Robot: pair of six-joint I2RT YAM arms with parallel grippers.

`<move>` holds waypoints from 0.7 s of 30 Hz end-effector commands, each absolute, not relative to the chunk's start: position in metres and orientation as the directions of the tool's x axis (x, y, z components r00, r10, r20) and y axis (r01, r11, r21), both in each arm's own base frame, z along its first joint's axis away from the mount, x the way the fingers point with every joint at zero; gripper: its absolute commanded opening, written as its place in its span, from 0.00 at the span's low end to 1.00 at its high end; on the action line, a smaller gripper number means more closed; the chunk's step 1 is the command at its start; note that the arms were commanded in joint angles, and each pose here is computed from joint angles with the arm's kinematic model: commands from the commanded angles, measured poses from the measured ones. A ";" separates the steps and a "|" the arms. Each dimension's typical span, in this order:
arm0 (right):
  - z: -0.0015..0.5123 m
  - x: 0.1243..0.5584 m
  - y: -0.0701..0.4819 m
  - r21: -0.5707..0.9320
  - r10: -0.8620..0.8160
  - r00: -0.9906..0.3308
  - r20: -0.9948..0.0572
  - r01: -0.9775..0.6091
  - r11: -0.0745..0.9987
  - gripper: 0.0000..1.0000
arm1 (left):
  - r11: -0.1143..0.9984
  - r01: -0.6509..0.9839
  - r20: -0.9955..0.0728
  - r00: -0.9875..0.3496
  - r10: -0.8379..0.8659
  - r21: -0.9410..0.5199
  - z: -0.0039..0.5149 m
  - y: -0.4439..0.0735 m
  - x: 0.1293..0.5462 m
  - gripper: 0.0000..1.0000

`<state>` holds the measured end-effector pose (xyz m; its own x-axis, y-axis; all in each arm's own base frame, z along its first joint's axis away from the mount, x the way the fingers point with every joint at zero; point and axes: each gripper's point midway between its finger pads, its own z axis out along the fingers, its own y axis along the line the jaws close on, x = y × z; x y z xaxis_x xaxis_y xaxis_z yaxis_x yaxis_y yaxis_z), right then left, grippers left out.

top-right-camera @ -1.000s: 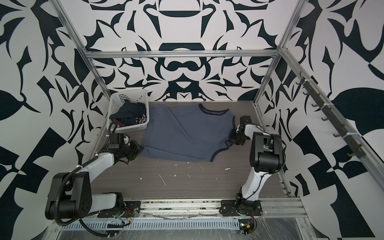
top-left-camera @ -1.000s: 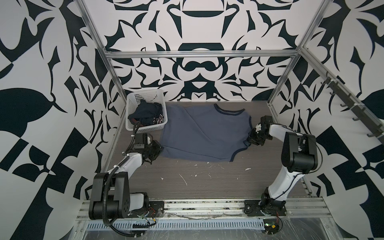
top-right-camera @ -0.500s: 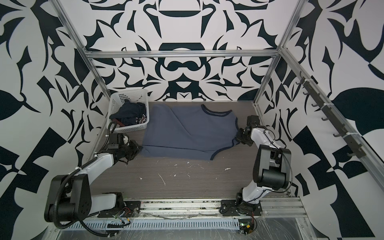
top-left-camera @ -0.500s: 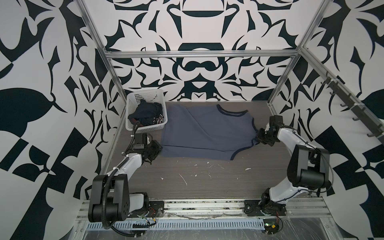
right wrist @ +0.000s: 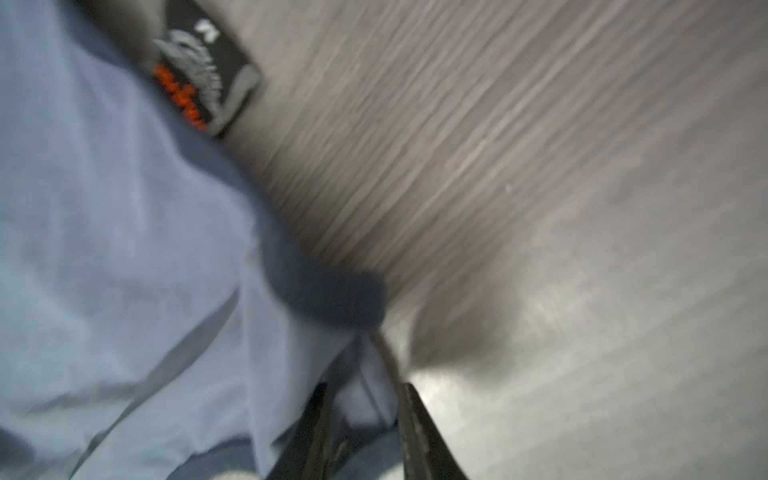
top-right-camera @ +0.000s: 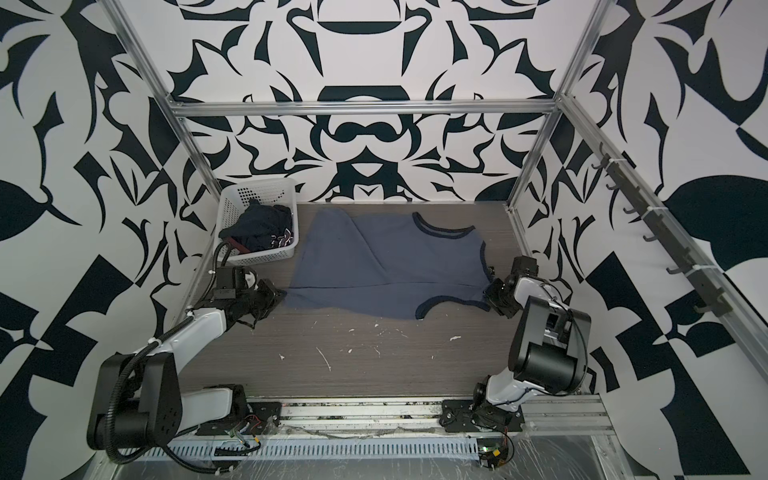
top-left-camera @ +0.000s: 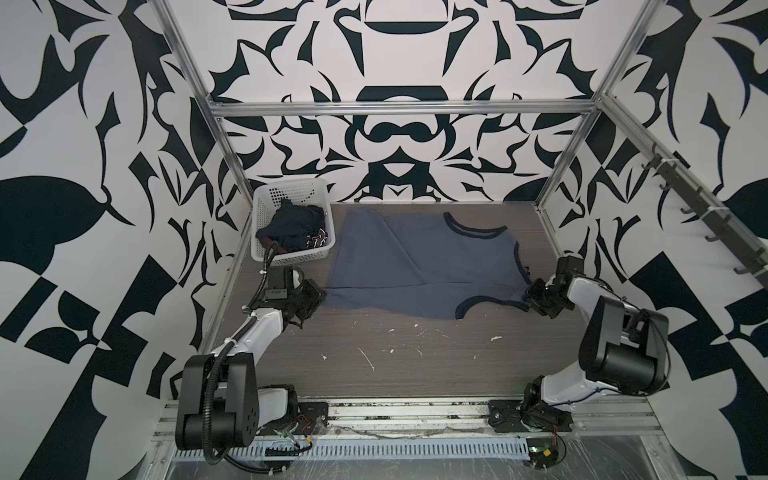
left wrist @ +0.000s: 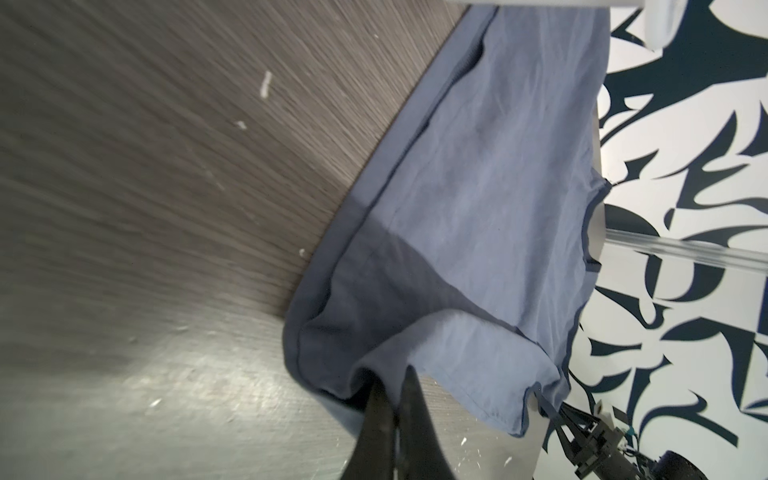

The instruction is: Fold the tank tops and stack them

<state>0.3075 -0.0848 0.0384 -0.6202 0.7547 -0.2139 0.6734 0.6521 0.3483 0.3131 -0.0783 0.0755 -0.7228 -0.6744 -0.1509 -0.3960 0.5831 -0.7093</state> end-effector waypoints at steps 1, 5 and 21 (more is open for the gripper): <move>0.051 0.309 -0.087 0.371 0.761 -0.595 -0.258 0.666 0.647 0.36 | 0.586 -0.380 -0.126 -0.755 -0.644 -0.715 0.068 -0.085 0.308 0.00; 0.042 0.315 -0.077 0.416 0.762 -0.612 -0.210 0.650 0.636 0.39 | 0.588 -0.391 -0.110 -0.762 -0.639 -0.708 0.062 -0.086 0.306 0.00; 0.051 0.296 -0.113 0.300 0.797 -0.527 -0.294 0.741 0.601 0.00 | 0.594 -0.393 -0.120 -0.757 -0.642 -0.702 0.055 -0.084 0.299 0.00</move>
